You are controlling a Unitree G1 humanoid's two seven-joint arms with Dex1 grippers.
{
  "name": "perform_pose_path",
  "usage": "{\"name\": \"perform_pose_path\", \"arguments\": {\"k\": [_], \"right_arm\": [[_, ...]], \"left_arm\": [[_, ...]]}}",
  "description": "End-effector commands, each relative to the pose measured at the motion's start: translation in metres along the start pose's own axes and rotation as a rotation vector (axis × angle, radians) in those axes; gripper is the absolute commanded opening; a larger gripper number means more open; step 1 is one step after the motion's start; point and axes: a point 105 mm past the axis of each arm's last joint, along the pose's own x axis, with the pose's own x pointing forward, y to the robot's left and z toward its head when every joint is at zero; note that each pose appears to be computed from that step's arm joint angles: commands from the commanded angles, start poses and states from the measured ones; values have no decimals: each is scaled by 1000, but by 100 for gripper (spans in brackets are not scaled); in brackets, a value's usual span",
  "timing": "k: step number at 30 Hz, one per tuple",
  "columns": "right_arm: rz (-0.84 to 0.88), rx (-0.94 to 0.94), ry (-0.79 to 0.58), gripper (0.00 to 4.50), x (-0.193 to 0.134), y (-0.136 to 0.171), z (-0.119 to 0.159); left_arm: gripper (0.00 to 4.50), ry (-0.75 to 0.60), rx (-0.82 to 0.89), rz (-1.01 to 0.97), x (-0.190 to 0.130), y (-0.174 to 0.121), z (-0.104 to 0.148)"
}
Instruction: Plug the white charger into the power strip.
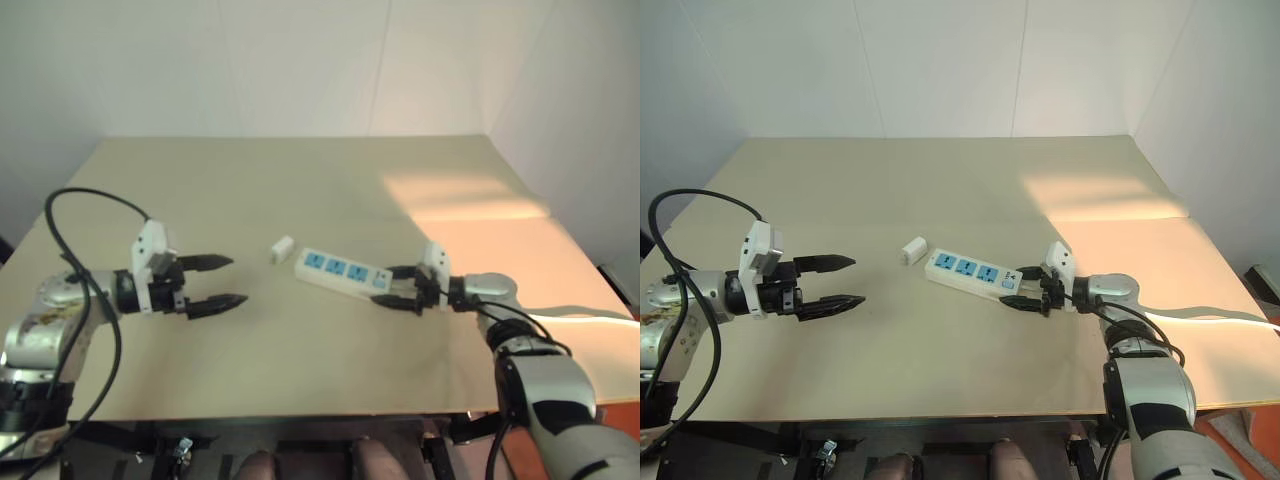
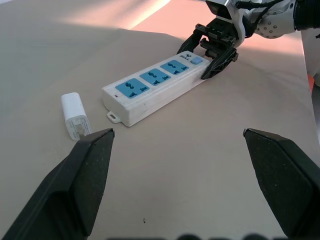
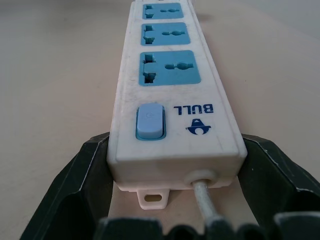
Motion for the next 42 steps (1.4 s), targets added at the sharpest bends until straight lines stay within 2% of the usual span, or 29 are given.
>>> {"name": "perform_pose_path", "arguments": {"k": [1, 7, 17, 19, 21, 24, 33, 42], "right_arm": [[-44, 6, -59, 343, -4, -2, 2], [-31, -8, -50, 343, -9, 0, 0], [95, -56, 31, 343, -46, 6, 2], [92, -68, 54, 415, -49, 7, -2], [74, -102, 39, 448, -51, 9, -4], [22, -131, 7, 448, -51, 9, -3], [-48, -56, -102, 448, -45, 6, -1], [-40, -30, -108, 448, -40, 8, -4]], "left_arm": [[450, -28, 54, -12, 2, -2, 13], [450, -30, 57, -16, 5, -2, 12], [450, -25, 58, -19, 7, -2, 9], [450, -25, 56, -23, 8, -2, 9], [450, -27, 55, -31, 11, -2, 9], [450, -28, 55, -36, 13, -1, 9], [450, -26, 57, -49, 14, 1, 8], [450, -22, 55, -41, 11, 1, 8]]}}
